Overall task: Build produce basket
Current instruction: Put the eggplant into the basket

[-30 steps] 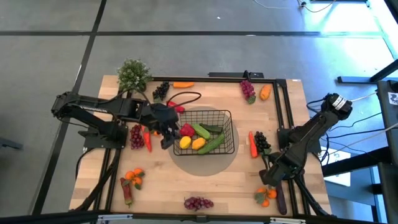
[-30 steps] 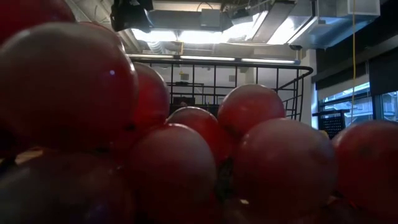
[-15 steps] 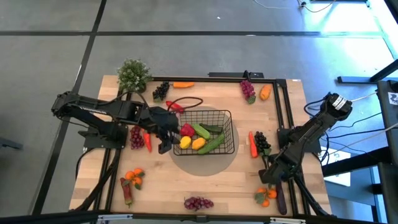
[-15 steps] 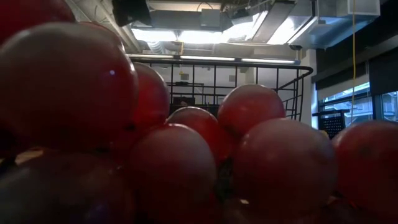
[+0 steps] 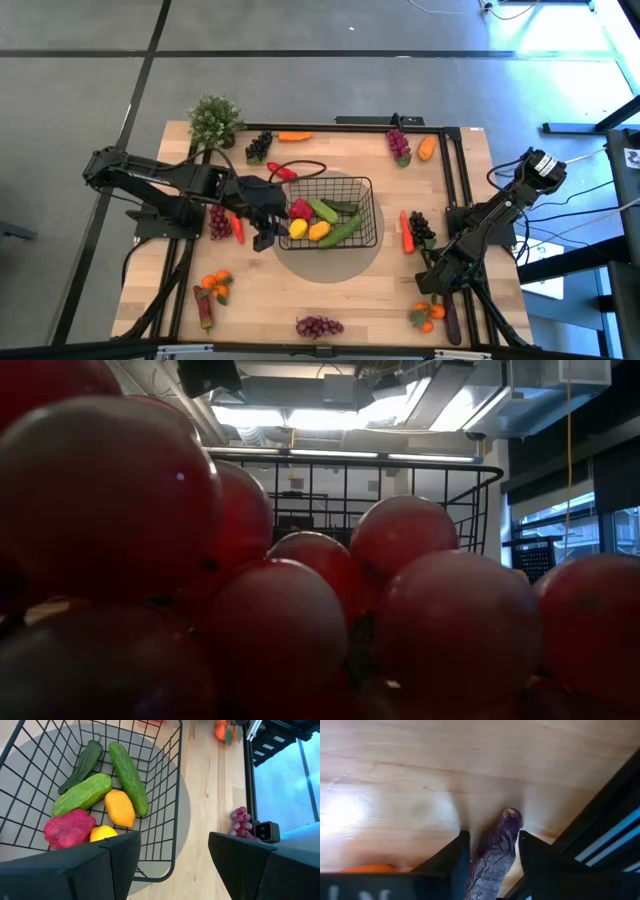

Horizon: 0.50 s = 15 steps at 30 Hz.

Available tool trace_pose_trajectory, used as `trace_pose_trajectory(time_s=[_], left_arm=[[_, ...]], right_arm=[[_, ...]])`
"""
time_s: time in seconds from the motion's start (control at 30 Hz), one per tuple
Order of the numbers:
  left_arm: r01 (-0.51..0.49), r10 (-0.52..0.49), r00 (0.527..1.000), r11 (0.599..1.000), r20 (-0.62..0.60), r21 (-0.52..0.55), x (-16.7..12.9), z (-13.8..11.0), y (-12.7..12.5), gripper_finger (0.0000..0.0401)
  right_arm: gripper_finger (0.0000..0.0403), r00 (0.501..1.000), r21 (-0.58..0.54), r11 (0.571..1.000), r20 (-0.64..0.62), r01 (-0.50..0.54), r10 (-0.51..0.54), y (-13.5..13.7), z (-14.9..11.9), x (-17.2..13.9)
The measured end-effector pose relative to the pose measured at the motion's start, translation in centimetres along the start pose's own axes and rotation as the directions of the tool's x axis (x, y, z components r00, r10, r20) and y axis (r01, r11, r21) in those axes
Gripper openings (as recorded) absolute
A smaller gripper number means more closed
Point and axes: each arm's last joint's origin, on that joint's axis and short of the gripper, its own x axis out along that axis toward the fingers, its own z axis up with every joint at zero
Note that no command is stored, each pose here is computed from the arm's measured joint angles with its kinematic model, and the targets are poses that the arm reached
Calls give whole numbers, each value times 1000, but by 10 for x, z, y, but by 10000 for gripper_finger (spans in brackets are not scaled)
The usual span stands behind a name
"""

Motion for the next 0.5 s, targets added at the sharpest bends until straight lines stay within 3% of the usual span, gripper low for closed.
trace_pose_trajectory(time_s=[0.3,0.5], left_arm=[[1,-1,1000,1000,1,0,0,0,0,220],[0,0,1000,1000,1,0,0,0,0,220]], right_arm=[[17,997,-101,994,62,-39,46,3,-1,-3],[25,984,-154,979,96,-137,152,18,-14,-16]])
